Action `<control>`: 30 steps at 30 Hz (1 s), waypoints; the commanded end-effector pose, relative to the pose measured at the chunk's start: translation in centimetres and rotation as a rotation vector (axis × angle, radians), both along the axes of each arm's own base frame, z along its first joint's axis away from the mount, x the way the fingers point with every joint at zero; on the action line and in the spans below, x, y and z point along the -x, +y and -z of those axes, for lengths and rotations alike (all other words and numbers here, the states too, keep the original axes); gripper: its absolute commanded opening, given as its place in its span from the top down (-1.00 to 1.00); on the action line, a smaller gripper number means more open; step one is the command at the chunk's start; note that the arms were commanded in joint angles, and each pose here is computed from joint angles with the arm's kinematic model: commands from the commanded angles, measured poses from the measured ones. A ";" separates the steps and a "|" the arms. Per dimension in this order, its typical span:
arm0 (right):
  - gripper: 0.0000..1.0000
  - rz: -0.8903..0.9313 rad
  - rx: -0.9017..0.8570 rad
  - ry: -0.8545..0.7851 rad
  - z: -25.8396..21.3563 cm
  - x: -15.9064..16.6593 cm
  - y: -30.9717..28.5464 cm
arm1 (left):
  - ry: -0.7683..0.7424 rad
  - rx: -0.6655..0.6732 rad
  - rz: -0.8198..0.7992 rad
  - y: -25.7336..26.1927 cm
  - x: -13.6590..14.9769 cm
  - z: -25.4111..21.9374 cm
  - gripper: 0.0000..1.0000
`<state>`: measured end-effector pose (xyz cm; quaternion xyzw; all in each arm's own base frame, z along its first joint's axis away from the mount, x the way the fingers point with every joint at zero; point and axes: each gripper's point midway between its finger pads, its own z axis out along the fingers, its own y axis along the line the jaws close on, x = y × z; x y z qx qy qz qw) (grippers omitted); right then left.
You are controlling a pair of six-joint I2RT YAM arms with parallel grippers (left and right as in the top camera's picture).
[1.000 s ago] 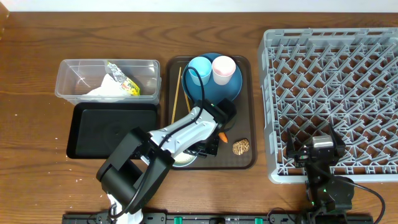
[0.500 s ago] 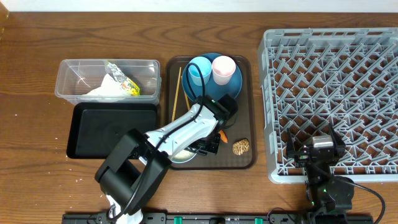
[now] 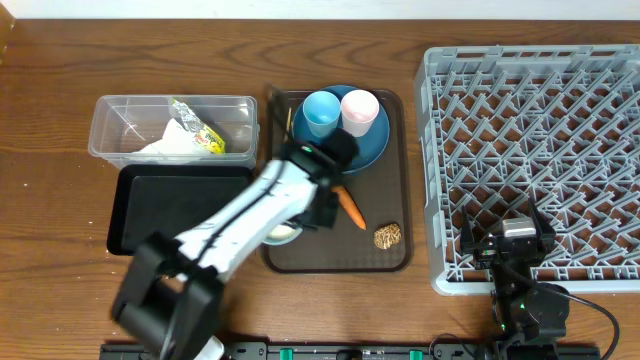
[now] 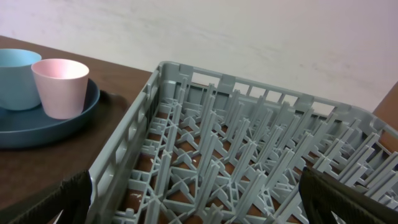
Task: Sort waste into correct bins and load items into the dishwasher rack
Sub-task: 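Lift the rice bowl and carry it left over the black tray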
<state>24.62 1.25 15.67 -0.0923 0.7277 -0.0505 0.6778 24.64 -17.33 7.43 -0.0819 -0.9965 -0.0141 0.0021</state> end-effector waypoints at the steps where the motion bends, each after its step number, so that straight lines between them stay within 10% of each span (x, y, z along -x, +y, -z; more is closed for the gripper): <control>1: -0.99 0.003 0.006 0.003 0.1 0.0 -0.1 | -0.098 0.042 -0.044 1.8 -2.2 -3.1 0.88; 30: -0.99 0.003 0.006 0.003 0.1 0.0 -0.1 | -0.316 0.446 -0.517 19.2 -8.4 -8.4 0.87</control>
